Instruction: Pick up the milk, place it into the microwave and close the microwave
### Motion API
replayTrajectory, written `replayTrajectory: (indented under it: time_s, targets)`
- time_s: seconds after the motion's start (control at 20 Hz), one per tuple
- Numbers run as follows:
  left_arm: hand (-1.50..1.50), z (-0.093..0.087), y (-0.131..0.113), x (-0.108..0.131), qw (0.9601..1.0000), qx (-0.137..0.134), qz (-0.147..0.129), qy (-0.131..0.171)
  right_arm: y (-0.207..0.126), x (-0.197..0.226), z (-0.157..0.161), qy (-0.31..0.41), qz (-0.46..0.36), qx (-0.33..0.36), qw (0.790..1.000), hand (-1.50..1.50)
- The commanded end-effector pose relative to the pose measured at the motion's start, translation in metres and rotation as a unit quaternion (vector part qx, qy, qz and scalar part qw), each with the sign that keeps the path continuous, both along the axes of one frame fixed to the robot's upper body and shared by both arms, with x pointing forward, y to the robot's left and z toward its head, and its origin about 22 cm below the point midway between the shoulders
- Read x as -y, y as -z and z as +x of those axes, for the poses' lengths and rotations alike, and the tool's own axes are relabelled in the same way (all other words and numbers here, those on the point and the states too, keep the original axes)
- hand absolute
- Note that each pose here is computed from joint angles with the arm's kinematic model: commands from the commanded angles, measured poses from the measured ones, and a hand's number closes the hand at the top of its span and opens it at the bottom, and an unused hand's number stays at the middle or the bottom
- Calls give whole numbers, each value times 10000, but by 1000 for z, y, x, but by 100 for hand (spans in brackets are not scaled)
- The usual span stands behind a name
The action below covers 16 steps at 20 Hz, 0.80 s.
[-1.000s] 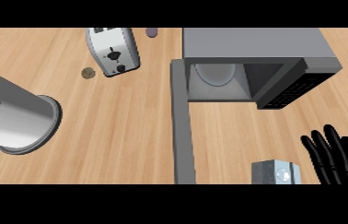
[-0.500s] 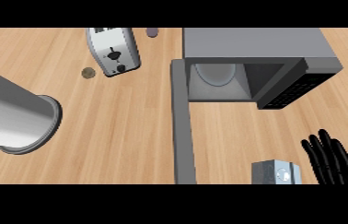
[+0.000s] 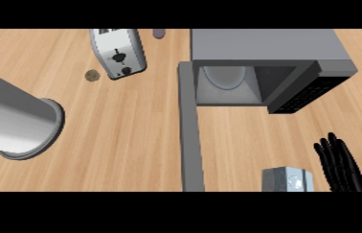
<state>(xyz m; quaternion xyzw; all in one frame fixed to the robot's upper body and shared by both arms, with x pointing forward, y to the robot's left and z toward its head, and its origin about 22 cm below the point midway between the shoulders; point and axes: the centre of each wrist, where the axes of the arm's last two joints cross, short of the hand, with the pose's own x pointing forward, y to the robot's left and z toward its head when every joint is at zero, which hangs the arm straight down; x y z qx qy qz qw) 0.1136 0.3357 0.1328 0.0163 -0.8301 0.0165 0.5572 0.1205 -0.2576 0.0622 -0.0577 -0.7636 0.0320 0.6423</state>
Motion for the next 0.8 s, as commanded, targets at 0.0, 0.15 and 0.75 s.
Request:
replayTrajectory:
  time_s: [0.0, 0.15, 0.75]
  targets:
    - [-150, -7, 7, -17, 10000, 25, -74, 17, 32, 13, -8, 240, -3, -122, 9996, -150]
    - [-150, -8, 11, -2, 10000, -41, 2, 1, 58, 27, -1, 404, -70, -263, 9988, -150]
    - [-150, -12, -11, -19, 10000, 46, -24, 24, 127, 50, -19, 311, -3, -465, 9984, -150]
